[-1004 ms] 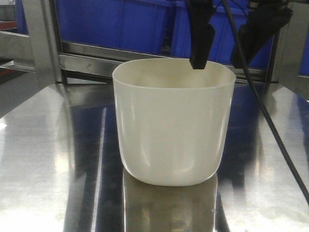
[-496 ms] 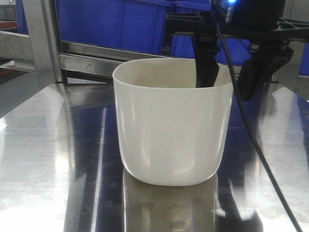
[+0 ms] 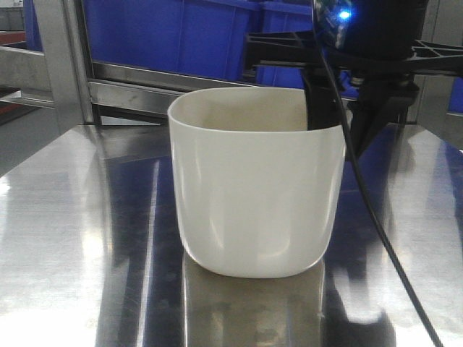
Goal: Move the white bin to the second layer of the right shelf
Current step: 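Lower the right gripper into the white bin and pinch its rim, then lift the white bin with the right gripper off the table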
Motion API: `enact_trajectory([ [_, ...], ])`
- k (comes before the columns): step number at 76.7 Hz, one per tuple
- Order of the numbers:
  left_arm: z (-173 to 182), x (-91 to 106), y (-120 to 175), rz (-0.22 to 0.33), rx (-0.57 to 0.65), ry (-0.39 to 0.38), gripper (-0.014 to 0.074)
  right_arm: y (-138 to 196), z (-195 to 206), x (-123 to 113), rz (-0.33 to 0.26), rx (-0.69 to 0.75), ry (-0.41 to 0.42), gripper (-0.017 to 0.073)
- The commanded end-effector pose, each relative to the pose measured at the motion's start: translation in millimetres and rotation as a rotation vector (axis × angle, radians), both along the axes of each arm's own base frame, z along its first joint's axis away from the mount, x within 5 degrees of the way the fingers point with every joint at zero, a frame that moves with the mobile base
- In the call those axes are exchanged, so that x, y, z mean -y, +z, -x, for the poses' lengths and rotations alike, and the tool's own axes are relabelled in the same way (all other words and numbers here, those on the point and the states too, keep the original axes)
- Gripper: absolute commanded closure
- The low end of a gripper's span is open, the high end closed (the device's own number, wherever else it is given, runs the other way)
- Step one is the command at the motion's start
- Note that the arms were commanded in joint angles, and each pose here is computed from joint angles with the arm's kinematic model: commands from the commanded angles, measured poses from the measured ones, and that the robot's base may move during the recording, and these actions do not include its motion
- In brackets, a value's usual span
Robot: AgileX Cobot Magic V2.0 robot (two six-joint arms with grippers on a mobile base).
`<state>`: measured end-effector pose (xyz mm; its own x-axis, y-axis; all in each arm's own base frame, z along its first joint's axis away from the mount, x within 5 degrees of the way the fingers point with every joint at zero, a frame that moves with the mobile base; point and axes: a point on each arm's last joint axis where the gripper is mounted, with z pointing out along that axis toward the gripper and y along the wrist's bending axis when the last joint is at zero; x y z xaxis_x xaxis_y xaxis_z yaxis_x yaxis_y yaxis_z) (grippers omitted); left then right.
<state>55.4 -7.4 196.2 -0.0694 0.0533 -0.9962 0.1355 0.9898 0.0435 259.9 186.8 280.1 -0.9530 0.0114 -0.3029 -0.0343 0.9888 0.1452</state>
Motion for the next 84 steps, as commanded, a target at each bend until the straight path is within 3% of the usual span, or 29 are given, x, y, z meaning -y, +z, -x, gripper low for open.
enact_trajectory([
  [1, -0.7, 0.5, -3.9, 0.014, 0.062, -0.007, 0.0509, 19.7, 0.5, 3.0, -0.045, 0.069, -0.005, 0.0470],
  [7, -0.7, 0.5, -3.9, 0.014, 0.062, -0.007, 0.0509, 23.5, 1.4, 4.8, -0.044, 0.088, -0.001, 0.0513],
  [19, -0.7, 0.5, -3.9, 0.014, 0.062, -0.007, 0.0509, 36.9, 2.6, 13.0, -0.031, 0.164, 0.047, 0.0512],
  [35, -0.7, 0.5, -3.9, 0.014, 0.062, -0.007, 0.0509, 62.8, 4.6, 45.5, 0.016, 0.271, 0.130, 0.0512],
  [48, -0.7, 0.5, -3.9, 0.014, 0.062, -0.007, 0.0509, 76.7, 13.4, 82.5, 0.019, 0.319, 0.073, 0.0512],
  [64, -0.7, 0.5, -3.9, 0.014, 0.062, -0.007, 0.0509, 66.7, 39.8, 133.9, 0.018, 0.349, -0.030, 0.0512],
  [76, -0.7, 0.5, -3.9, 0.014, 0.062, -0.007, 0.0509, 56.6, 69.3, 170.9, 0.064, 0.427, -0.089, 0.0512],
  [84, -0.7, 0.5, -3.9, 0.014, 0.062, -0.007, 0.0509, 51.9, 88.4, 182.8, 0.095, 0.491, -0.094, 0.0512],
])
